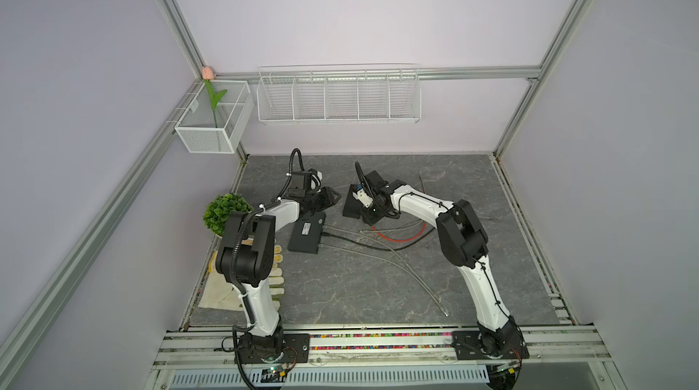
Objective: Insert the plug into the switch port
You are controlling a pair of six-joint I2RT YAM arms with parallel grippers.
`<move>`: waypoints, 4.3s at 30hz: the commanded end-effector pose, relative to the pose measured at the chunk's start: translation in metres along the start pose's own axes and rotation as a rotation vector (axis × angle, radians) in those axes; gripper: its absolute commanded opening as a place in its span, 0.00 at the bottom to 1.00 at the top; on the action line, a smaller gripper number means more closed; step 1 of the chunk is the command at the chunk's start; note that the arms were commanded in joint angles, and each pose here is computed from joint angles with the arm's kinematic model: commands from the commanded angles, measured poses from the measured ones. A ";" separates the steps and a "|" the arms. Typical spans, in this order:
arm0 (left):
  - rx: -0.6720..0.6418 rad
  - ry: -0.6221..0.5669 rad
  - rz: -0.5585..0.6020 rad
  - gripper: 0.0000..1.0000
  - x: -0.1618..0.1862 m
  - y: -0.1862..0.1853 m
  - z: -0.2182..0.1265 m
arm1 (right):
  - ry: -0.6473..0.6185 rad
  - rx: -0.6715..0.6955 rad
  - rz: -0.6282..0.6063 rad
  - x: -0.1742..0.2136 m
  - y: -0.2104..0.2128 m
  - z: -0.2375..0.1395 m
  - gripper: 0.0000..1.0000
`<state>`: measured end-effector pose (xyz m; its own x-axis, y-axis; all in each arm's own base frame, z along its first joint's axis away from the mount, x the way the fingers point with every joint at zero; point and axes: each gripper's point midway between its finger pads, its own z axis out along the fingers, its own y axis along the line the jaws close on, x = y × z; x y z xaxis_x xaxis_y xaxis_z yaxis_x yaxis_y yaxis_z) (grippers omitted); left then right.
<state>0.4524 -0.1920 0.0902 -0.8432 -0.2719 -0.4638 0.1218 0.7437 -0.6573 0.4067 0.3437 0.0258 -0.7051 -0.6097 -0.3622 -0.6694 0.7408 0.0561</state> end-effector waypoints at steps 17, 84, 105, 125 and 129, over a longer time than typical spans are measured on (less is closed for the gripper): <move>0.366 -0.021 0.179 0.44 0.009 -0.095 -0.027 | -0.136 0.230 -0.273 0.012 -0.040 -0.087 0.07; 0.908 -0.014 0.311 0.00 0.049 -0.208 -0.059 | -0.371 -0.560 -0.249 0.019 0.016 -0.202 0.36; 0.918 0.008 0.337 0.00 0.054 -0.212 -0.063 | -0.285 -0.632 -0.280 0.023 0.032 -0.184 0.20; 0.429 -0.111 0.172 0.53 -0.013 -0.110 -0.030 | -0.163 -0.083 -0.230 0.010 -0.052 -0.147 0.07; 0.064 -0.114 0.135 0.52 -0.031 -0.053 -0.019 | -0.063 0.049 -0.200 0.009 -0.083 -0.129 0.07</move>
<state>0.4535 -0.2421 0.1838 -0.7319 -0.2885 -0.6173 0.4266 0.5124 -0.7453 0.3985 0.2664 0.1578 -0.4856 -0.7040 -0.5183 -0.8435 0.5330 0.0662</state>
